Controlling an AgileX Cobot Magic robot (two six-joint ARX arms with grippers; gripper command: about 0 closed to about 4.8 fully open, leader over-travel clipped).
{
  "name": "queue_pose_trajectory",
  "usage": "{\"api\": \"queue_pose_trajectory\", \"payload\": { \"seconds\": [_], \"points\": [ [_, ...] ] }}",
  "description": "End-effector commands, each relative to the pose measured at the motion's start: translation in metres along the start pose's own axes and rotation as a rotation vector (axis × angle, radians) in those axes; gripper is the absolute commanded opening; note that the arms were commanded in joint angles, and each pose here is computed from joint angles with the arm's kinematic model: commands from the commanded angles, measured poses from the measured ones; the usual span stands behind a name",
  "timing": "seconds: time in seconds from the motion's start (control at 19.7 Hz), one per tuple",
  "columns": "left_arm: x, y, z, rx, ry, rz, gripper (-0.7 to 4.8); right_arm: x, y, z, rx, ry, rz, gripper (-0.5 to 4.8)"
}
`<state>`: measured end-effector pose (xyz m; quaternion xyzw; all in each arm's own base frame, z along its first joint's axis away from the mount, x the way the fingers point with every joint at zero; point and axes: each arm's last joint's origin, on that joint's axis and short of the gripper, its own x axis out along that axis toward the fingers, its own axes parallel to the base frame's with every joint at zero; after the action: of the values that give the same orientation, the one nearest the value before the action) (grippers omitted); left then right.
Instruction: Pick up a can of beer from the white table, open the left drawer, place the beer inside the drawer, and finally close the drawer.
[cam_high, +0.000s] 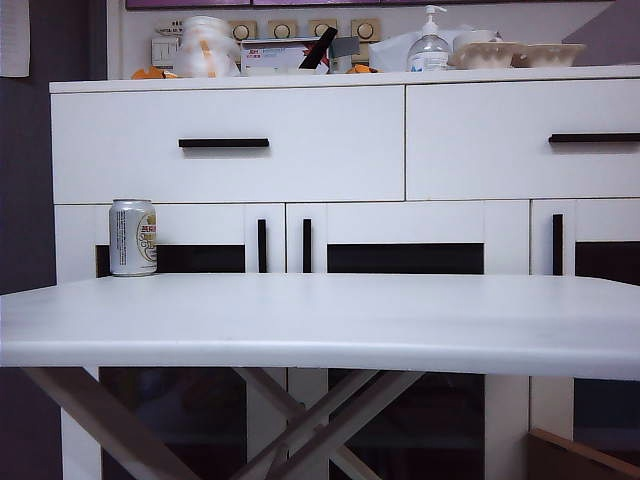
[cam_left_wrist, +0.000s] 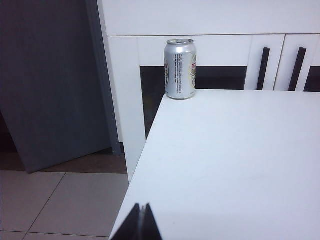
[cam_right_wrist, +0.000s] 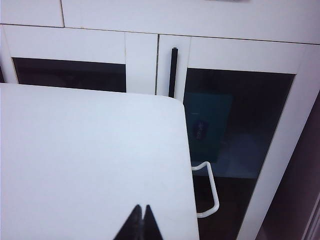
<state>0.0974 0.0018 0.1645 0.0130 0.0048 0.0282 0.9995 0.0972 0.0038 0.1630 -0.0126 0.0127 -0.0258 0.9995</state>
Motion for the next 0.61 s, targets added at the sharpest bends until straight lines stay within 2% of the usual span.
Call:
{"api": "queue_pose_trajectory", "payload": {
  "seconds": [0.05,0.51,0.61],
  "points": [
    [0.000,0.000,0.001,0.000,-0.010,0.001,-0.05,0.000,0.000,0.001,0.006,-0.011,0.004,-0.01],
    [0.000,0.000,0.001,-0.004,-0.006,0.001,-0.05,-0.001,0.000,0.005,0.042,-0.021,0.008,-0.01],
    [0.000,0.000,0.002,-0.041,-0.008,0.002,-0.05,-0.004,-0.001,0.018,0.079,-0.048,0.007,-0.01]
  ]
}}
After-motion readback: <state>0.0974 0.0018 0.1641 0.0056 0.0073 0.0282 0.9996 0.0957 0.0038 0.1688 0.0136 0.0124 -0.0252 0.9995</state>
